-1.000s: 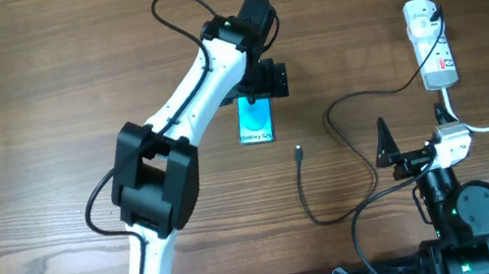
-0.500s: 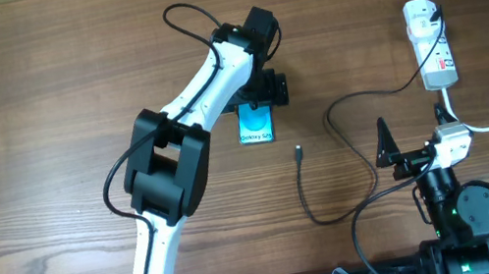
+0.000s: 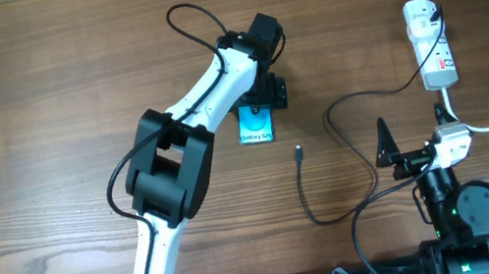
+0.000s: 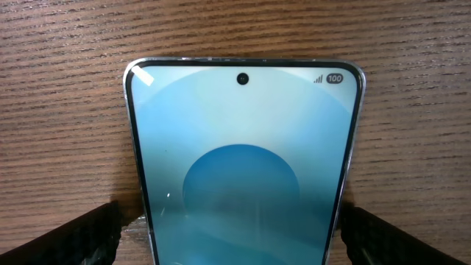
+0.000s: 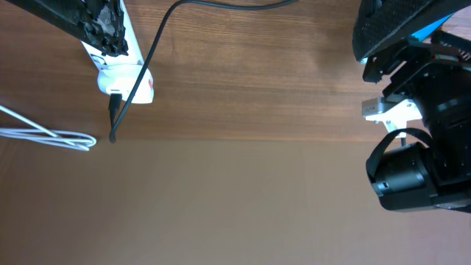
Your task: Plug charger to phone and switch on socket
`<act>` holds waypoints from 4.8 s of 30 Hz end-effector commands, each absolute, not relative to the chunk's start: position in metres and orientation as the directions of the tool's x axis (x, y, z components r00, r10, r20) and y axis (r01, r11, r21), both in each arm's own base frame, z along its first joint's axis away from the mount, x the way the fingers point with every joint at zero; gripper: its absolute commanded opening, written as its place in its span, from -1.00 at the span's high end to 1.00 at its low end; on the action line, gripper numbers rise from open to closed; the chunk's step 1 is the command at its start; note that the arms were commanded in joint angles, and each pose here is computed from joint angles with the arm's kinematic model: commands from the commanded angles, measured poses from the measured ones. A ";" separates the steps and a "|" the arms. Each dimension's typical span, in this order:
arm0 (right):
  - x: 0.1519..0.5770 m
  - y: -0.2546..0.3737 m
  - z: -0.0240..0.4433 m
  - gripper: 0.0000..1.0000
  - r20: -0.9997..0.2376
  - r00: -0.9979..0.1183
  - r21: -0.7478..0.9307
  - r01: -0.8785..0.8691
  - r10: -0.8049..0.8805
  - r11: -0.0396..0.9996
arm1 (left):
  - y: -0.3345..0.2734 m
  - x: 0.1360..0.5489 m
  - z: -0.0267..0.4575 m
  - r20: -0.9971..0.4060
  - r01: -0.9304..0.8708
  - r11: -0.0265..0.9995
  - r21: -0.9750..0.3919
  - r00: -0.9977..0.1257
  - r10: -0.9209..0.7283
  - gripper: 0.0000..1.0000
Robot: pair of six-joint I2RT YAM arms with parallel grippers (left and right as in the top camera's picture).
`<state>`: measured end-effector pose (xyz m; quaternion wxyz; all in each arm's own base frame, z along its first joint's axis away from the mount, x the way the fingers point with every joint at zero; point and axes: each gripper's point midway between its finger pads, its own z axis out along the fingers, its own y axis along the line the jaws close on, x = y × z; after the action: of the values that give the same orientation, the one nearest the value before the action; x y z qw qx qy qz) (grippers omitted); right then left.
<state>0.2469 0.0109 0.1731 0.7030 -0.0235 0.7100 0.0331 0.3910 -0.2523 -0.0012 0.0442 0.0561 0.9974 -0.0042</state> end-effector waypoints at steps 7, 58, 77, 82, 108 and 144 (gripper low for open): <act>0.247 0.009 0.175 -0.99 -1.000 -0.001 0.000 -0.069 0.000 0.998 | -0.236 0.383 -0.021 -0.045 0.114 0.992 0.059 -0.992 0.116 -0.99; 0.247 0.009 0.175 -0.99 -1.000 -0.001 0.000 -0.069 0.000 0.998 | -0.230 0.371 0.289 0.321 -0.310 0.114 -0.944 -0.942 0.096 -0.39; 0.247 0.009 0.175 -0.99 -1.000 -0.001 0.000 -0.069 0.000 0.998 | -0.195 0.381 0.302 0.531 -0.531 0.028 -0.847 -0.845 0.055 -0.34; 0.239 0.051 0.180 -0.99 -0.914 -0.107 0.404 -0.290 0.390 0.868 | -0.195 0.381 0.302 0.531 -0.530 0.028 -0.848 -0.846 0.055 -0.34; 0.263 0.150 0.345 -0.99 -0.591 -0.766 0.643 -0.258 0.253 0.721 | -0.195 0.381 0.302 0.531 -0.530 0.028 -0.848 -0.846 0.055 -0.31; 0.348 0.304 0.328 -0.27 -0.718 -0.694 0.039 -0.107 -0.046 0.994 | -0.195 0.381 0.302 0.531 -0.530 0.029 -0.847 -0.846 0.054 -0.33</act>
<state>0.3409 0.3075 0.3192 0.3633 -0.0567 0.9285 0.0512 0.3891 -0.1971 0.2788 -0.2230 -0.1937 0.6954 -0.6552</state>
